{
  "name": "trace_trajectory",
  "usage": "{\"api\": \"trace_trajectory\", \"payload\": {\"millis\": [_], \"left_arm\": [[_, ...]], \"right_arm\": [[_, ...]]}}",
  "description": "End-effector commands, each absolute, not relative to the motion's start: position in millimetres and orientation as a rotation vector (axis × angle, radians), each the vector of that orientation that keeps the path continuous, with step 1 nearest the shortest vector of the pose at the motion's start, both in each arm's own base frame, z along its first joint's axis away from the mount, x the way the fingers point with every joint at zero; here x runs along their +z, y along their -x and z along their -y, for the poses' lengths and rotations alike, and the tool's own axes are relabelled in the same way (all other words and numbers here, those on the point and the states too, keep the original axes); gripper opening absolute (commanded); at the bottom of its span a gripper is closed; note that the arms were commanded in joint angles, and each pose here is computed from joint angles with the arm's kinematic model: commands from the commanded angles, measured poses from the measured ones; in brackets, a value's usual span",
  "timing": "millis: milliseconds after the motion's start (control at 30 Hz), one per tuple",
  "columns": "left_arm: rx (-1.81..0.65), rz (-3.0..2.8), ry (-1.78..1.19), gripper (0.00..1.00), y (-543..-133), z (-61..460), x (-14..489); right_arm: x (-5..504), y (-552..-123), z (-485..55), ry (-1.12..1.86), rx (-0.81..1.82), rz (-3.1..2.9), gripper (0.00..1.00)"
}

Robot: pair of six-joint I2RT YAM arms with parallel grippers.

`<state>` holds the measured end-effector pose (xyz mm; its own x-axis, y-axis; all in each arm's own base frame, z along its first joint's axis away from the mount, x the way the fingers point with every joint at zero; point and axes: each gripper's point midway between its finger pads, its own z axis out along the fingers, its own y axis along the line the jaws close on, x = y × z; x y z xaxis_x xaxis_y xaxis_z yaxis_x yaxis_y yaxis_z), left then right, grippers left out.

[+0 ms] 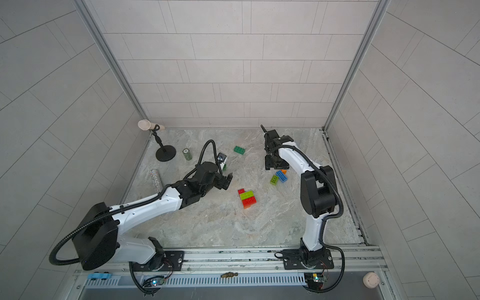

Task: Assemble a rectangle with lego
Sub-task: Pick up the lego brick from the center of the board.

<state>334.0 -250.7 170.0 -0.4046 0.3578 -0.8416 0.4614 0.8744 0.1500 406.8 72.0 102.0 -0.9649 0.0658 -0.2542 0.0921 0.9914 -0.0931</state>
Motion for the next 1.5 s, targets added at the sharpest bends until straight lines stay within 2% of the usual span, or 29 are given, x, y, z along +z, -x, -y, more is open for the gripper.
{"api": "trace_trajectory", "payload": {"millis": [0,100,400,667,767,1133,1333,1467], "left_arm": [[-0.206,-2.02,-0.65,1.0,-336,271,175],[-0.275,-2.004,-0.722,0.98,-333,288,172],[-0.441,-1.939,-0.852,0.95,-324,341,164],[-0.5,-1.938,-0.897,0.93,-312,363,156],[-0.51,-1.939,-0.902,0.93,-311,366,156],[-0.507,-1.95,-0.853,0.91,-316,365,153],[-0.499,-1.94,-0.845,0.91,-321,368,155],[-0.507,-1.942,-0.852,0.91,-321,371,153]], "right_arm": [[96,-423,-53,-0.096,-0.277,-2.875,0.7],[79,-431,-53,-0.11,-0.253,-2.909,0.68],[48,-448,-40,-0.114,-0.238,-2.974,0.54],[40,-451,-40,-0.099,-0.235,-2.991,0.47],[36,-453,-40,-0.089,-0.235,-3.002,0.41],[91,-466,-51,-0.079,-0.139,-2.876,0.28],[119,-437,-74,-0.151,0.051,-2.811,0.21],[107,-398,-96,-0.33,0.34,-2.752,0.2]]}}
